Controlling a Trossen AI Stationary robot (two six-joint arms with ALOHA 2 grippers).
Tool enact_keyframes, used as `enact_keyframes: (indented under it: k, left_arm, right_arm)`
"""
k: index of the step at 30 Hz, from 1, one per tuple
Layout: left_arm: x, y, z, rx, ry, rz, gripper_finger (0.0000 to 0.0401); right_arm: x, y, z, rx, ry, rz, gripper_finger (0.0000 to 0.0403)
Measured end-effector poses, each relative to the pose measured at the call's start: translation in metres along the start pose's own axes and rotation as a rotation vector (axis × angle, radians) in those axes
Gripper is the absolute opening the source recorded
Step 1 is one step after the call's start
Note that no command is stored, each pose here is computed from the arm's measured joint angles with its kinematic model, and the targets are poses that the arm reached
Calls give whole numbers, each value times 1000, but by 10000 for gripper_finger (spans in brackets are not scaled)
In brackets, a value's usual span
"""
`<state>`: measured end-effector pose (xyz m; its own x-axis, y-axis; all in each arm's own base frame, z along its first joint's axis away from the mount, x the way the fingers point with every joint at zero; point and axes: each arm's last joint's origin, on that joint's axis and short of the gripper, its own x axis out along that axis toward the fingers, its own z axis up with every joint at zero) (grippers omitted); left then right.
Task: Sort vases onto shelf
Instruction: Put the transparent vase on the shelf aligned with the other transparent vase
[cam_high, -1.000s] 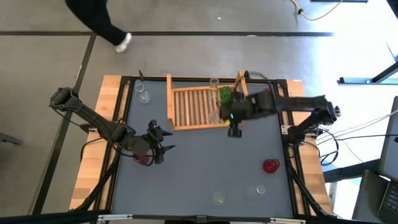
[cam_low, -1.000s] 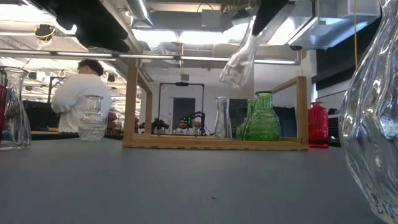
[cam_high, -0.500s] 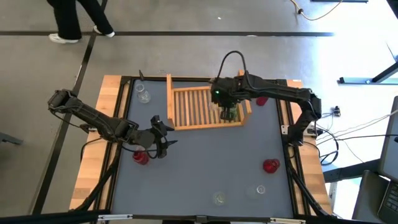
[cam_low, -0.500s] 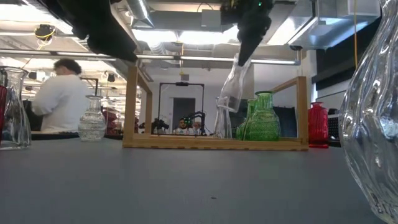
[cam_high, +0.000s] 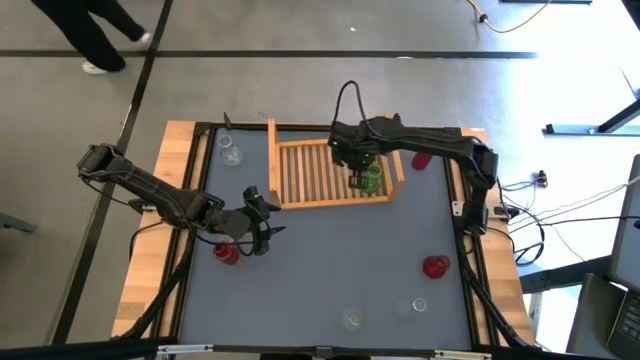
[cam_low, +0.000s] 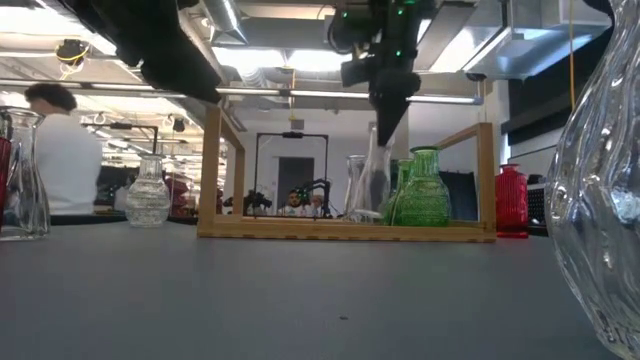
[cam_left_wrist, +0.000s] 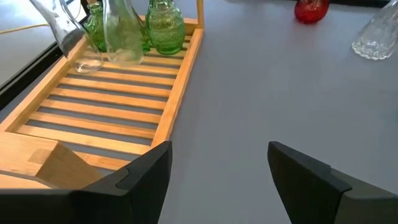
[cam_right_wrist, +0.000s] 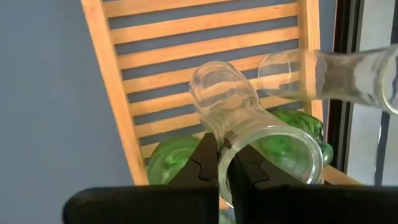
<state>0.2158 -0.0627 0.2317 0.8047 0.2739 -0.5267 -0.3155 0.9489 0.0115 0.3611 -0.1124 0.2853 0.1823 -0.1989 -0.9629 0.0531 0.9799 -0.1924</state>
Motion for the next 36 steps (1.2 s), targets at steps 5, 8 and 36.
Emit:
enact_keyframes:
  k: [5,8,36]
  left_arm:
    - [0,0,0,-1,-2,-1,259]
    - [0,0,0,-1,-1,0,259]
    - [0,0,0,-1,-2,-1,259]
  right_arm:
    - [15,-2,5,-22,20,-4,1]
    - [24,-5,5,-13,46,3,1]
    - [25,-14,11,8,15,-77,134]
